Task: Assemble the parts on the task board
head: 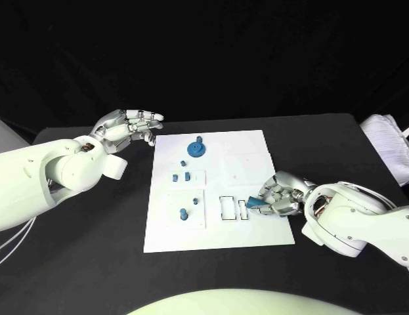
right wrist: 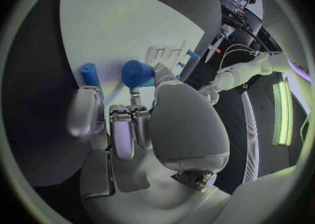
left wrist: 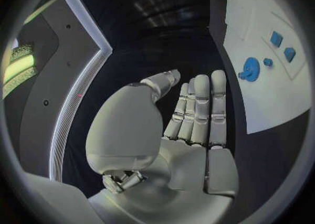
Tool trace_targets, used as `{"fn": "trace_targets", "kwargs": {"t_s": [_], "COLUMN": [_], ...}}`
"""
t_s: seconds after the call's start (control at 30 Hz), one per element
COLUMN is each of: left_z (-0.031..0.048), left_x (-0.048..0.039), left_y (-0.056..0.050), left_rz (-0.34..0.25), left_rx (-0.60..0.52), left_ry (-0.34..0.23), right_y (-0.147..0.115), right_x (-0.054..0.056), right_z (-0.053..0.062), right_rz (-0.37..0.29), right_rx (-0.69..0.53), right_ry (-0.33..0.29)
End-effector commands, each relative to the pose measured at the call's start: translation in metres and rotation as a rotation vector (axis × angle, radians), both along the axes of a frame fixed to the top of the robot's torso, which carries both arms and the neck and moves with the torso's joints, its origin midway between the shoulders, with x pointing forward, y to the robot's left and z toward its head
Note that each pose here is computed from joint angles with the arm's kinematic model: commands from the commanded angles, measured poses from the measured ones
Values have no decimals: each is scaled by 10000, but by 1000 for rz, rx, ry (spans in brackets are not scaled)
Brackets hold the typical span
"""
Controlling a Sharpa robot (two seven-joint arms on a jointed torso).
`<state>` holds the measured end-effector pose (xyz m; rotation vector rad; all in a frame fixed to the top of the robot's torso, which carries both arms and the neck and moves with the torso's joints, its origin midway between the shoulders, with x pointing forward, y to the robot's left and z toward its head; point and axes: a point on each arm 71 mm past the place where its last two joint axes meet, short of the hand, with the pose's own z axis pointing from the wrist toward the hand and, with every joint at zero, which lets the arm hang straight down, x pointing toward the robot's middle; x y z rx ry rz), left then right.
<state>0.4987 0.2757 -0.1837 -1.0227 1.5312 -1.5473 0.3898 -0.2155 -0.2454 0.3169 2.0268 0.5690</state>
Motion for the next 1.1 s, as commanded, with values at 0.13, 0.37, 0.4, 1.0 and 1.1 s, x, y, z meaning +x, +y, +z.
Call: {"fn": "trace_targets", "kwargs": {"t_s": [0.13,0.37,0.4,1.0,1.1], "left_z": [5,7,7,8,9], "left_x": [-5,-9,-10,-18,-19], "left_y": [-23,-13,-11,-24,-20], "left_rz": [-17,-15,-14,-21,-20], "left_rx": [-18,-17,-16,-34,-38], "left_ry": [6,7,7,16,19], "right_y": [53,140,161,482,497], "right_x": [18,40,40,74,85], "right_z": [111,75,64,-28,-24], "right_rz": [-4,29,33,73,72], "right_rx": [80,74,76,42,36], "right_ry": [21,55,57,-7,-22]}}
